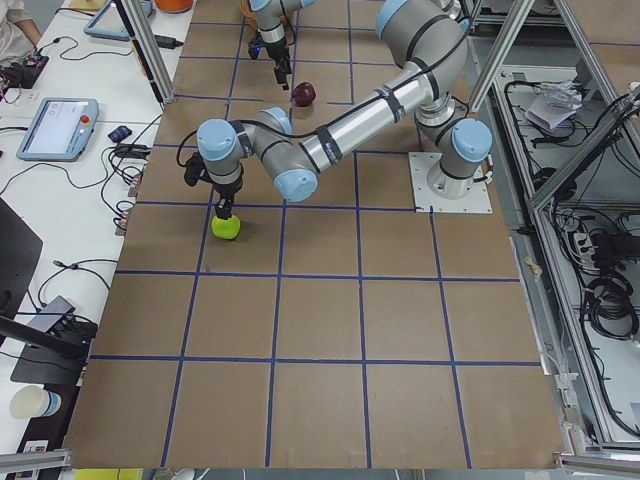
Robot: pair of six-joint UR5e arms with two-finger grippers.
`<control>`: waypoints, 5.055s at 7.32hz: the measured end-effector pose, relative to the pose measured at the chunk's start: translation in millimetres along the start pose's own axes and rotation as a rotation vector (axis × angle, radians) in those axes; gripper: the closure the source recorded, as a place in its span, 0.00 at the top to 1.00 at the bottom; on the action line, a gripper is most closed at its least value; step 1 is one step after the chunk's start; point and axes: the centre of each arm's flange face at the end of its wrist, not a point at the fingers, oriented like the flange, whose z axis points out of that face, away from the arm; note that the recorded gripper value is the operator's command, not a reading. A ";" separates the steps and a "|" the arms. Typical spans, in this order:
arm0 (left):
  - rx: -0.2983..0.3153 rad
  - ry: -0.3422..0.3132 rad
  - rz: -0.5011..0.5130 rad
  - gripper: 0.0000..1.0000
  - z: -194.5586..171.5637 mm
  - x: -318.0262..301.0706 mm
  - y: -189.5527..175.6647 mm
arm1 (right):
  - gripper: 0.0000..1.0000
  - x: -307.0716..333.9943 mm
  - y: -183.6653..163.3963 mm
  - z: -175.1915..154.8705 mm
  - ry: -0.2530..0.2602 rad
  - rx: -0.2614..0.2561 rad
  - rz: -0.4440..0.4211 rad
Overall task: Put all apples into basket
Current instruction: 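Grasp the purple apple with right gripper while left grasps the green apple, then drop purple apple into basket with right while left sets green apple mid-table, then grasp the green apple with the right gripper while left gripper withdraws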
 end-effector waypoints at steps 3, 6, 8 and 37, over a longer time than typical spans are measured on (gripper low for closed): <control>-0.015 0.012 -0.019 1.00 27.7 -18.2 -14.0 | 1.00 -6.2 10.9 23.2 0.000 0.004 -0.052; -0.046 0.047 -0.063 1.00 60.7 -23.0 -12.9 | 1.00 -16.9 27.9 39.9 0.026 -0.021 -0.084; -0.063 0.061 -0.077 0.84 78.7 -25.0 -11.2 | 0.45 -14.0 35.3 52.5 0.082 -0.021 -0.109; -0.153 -0.100 -0.112 1.00 -98.9 423.0 59.4 | 1.00 136.8 -43.2 -93.0 -0.091 0.226 0.563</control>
